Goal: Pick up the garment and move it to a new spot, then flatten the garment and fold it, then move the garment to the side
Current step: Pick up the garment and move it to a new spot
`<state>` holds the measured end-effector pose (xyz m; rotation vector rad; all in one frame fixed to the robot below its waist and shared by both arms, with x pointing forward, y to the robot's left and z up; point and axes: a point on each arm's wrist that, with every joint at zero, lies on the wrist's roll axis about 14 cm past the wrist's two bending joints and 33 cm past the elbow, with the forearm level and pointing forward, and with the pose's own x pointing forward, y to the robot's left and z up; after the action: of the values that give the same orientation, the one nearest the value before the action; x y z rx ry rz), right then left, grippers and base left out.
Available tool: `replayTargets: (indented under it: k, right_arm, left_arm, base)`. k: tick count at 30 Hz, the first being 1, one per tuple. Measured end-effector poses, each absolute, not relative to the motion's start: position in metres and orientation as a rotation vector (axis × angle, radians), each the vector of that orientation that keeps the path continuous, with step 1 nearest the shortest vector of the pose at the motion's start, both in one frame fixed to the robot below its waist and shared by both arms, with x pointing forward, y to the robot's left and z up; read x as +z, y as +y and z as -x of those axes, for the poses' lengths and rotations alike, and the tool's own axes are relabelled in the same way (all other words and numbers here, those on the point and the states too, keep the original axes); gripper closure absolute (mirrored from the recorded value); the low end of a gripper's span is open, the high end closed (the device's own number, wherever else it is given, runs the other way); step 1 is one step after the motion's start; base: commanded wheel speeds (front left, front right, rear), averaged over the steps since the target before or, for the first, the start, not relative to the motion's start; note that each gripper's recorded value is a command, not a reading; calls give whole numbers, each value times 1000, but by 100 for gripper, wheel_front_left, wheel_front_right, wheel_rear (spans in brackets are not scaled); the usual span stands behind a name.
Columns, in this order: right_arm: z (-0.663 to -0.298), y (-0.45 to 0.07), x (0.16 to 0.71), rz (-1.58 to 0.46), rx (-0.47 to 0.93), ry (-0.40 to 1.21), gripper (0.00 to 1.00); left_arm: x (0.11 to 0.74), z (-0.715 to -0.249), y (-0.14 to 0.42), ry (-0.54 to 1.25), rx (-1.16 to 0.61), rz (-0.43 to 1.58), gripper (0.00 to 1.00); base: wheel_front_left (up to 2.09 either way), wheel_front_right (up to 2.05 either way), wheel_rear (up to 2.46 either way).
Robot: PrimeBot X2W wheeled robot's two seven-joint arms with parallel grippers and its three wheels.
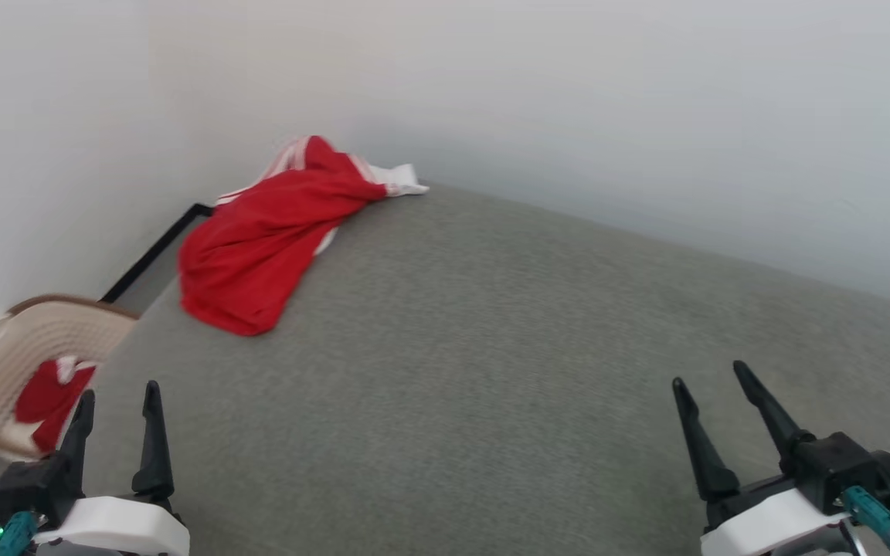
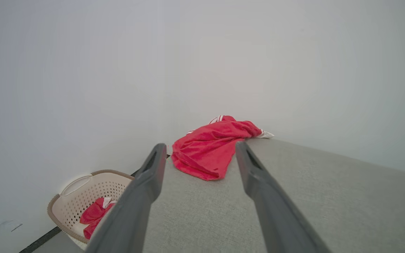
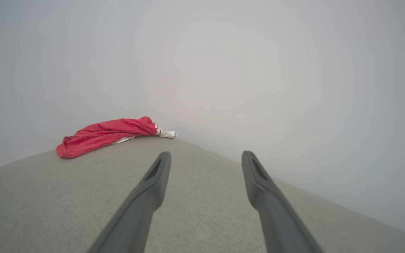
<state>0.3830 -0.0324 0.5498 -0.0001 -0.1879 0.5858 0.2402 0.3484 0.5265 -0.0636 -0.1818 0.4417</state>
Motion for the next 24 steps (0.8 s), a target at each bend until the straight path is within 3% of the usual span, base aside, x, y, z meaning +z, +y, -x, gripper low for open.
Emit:
replayTargets:
  k: [6,13,24]
  right_arm:
    - [-382,6,556,-5,694,-203,0]
    - [-387,16,549,-6,721,-183,0]
    - [-392,2,546,-3,682,-176,0]
  left_arm:
    - [525,-214,367,-189,528,72,0]
    - [521,-209,371,-178,560,83,0]
    - [546,-248,375,-208,499,65,0]
  base:
    - [0,0,0]
    - [0,0,0]
    - [0,0,0]
